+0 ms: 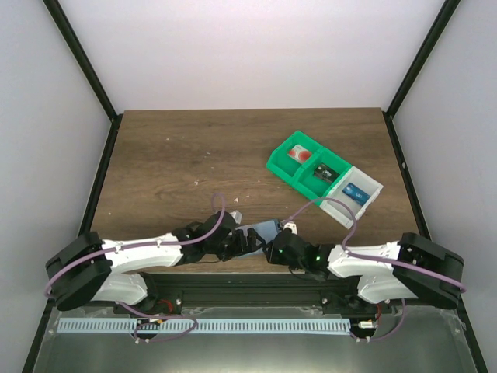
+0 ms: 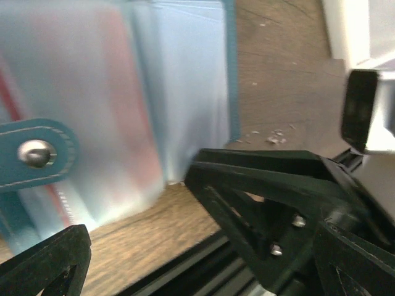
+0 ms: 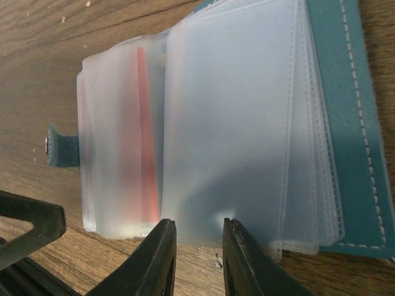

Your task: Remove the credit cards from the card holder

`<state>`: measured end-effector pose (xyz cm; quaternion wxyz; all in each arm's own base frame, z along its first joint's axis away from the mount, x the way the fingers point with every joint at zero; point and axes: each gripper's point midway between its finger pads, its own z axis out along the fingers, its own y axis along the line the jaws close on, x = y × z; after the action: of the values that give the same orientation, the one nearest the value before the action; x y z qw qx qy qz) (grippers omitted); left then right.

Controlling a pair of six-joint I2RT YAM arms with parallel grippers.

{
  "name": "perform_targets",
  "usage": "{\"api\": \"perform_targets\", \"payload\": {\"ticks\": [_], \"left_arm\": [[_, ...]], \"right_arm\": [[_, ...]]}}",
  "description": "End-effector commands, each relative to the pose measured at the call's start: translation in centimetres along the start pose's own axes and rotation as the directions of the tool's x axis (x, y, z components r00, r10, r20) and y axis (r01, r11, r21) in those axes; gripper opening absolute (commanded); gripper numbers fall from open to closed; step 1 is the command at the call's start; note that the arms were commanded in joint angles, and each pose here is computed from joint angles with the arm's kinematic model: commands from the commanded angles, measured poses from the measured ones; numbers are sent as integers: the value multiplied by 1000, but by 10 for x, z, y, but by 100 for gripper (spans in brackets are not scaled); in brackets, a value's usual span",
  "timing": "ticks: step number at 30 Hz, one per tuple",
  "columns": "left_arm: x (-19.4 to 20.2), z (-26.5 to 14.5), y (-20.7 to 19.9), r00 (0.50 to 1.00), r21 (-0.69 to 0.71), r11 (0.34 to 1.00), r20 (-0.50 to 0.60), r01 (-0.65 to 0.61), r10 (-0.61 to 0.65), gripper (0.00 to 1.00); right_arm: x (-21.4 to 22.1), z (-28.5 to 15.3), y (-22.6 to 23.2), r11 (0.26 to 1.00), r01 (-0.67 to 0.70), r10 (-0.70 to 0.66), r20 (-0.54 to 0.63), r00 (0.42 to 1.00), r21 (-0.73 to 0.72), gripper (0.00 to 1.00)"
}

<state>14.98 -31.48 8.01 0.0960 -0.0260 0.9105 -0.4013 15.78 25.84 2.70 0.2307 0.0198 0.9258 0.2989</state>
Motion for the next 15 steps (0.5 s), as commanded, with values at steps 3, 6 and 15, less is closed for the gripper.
{"api": "perform_targets", "payload": {"ticks": [3, 6, 15], "left_arm": [[-6, 8, 15, 998, -47, 998, 44, 41, -39, 100], [-9, 13, 27, 998, -89, 995, 49, 44, -40, 100], [-26, 16, 33, 997, -96, 995, 78, 31, -24, 100]], "right_arm": [[10, -5, -30, 993, 27, -24, -24, 999, 111, 24], [10, -5, -30, 994, 23, -21, -23, 1000, 108, 24], [12, -5, -31, 995, 16, -14, -23, 1000, 94, 24]]}}
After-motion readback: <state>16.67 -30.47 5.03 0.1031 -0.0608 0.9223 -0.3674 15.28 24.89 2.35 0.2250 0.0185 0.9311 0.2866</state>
